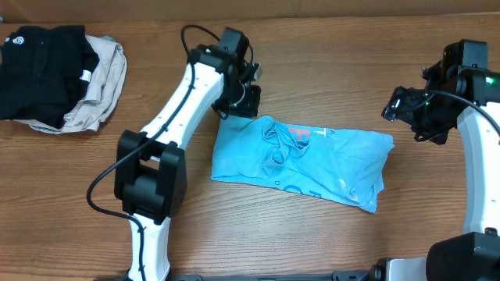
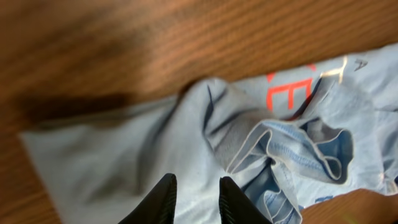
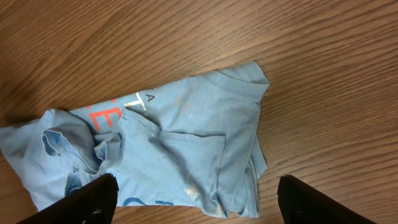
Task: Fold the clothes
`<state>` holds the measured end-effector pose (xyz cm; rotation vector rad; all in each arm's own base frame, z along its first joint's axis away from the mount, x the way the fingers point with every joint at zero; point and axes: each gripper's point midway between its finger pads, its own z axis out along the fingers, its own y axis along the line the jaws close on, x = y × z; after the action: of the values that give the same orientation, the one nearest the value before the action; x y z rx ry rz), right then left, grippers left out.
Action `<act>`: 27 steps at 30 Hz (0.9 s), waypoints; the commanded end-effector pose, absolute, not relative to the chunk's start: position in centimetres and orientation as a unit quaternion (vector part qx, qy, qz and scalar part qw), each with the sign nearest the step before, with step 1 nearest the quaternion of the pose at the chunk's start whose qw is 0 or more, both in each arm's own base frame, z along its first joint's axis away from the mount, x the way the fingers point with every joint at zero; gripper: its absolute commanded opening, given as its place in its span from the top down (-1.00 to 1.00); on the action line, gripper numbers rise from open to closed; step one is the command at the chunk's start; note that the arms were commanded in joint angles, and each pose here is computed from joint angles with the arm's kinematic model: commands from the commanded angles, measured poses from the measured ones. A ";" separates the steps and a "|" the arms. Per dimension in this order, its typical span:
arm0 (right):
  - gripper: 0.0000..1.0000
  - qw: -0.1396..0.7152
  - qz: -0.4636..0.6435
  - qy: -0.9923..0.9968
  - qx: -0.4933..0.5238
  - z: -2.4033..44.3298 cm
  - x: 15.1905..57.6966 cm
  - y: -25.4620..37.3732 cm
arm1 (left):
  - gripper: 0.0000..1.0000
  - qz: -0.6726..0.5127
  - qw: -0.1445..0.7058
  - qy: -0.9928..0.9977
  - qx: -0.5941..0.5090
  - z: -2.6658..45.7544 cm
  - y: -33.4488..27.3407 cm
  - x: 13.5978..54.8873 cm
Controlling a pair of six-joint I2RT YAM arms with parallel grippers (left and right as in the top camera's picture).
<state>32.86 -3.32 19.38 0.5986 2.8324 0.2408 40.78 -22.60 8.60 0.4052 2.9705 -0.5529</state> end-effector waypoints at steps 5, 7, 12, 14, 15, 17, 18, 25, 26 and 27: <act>-0.72 0.129 0.078 0.967 0.207 19.9 33.1 -3.6 | 0.45 -0.163 0.015 0.976 0.144 6.2 -25.1 38.3; -0.72 0.127 0.078 0.967 0.207 19.9 33.0 -3.6 | 0.46 -0.147 0.018 0.978 0.145 6.0 -25.1 38.2; -0.72 0.126 0.078 0.967 0.207 19.9 33.0 -3.6 | 0.49 -0.136 0.024 0.978 0.158 5.9 -25.8 37.9; -0.72 0.125 0.078 0.967 0.207 19.9 32.9 -3.6 | 0.49 -0.117 0.030 0.980 0.158 5.6 -25.6 38.0; -0.72 0.125 0.078 0.967 0.207 19.9 32.9 -3.6 | 0.49 -0.106 0.034 0.982 0.154 5.6 -25.3 38.2; -0.72 0.123 0.078 0.967 0.207 19.9 32.8 -3.6 | 0.50 -0.087 0.039 0.984 0.148 5.3 -24.8 38.4; -0.72 0.123 0.078 0.967 0.207 19.9 32.8 -3.6 | 0.51 -0.081 0.040 0.985 0.148 5.2 -24.7 38.5; -0.72 0.122 0.078 0.968 0.207 19.9 32.8 -3.6 | 0.56 -0.092 0.011 0.984 0.150 3.2 -25.2 37.8; -0.72 0.122 0.078 0.968 0.207 19.9 32.8 -3.6 | 0.56 -0.097 0.004 0.983 0.154 2.8 -25.4 37.6; -0.72 0.122 0.078 0.968 0.207 19.9 32.8 -3.6 | 0.56 -0.100 0.002 0.982 0.158 2.6 -25.5 37.6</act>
<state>32.51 -3.27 19.30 0.6040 2.8467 0.2412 38.49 -25.16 4.61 0.4856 3.0290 -0.2984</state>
